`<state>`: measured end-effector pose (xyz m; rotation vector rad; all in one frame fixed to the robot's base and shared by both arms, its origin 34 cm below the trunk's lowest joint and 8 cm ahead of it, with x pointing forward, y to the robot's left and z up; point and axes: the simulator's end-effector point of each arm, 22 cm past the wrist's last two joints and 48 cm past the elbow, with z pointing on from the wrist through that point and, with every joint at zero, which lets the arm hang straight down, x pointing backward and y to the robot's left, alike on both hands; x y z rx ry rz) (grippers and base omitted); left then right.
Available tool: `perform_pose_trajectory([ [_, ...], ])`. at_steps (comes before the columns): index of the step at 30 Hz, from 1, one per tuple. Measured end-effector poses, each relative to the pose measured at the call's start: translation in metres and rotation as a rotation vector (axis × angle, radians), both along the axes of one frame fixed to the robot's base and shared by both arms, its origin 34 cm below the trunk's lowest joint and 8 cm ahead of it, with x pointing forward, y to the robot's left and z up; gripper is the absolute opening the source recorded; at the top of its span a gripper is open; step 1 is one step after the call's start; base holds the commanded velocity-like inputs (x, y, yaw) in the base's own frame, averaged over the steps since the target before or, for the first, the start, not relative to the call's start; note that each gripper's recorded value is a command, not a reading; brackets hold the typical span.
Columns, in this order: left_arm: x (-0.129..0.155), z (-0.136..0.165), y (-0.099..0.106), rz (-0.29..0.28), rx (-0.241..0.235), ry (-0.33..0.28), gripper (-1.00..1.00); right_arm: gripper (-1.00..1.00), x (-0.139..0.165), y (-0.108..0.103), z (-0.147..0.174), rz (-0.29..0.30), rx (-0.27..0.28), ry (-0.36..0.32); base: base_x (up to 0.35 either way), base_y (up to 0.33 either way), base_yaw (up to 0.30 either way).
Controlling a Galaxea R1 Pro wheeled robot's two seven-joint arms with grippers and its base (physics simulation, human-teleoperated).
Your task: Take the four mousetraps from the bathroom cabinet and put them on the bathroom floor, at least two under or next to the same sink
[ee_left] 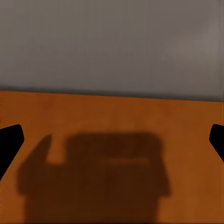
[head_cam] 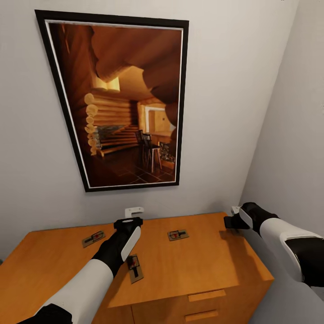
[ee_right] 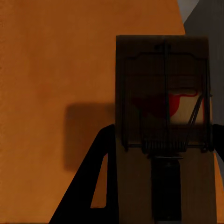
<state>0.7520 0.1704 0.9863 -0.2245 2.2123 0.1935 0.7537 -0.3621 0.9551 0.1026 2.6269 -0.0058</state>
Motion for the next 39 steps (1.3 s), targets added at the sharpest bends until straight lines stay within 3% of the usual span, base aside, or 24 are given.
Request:
perform_pose_trajectory([
  [29, -0.005, 0.008, 0.0, 0.0, 0.0, 0.0, 1.0, -1.0, -0.002, 0.019, 0.006, 0.032, -0.001, 0.0, 0.0, 0.0, 0.0],
  [39, -0.005, 0.008, 0.0, 0.0, 0.0, 0.001, 1.0, -1.0, 0.022, 0.018, 0.022, 0.052, -0.027, -0.133, 0.0, 0.0, 0.0],
])
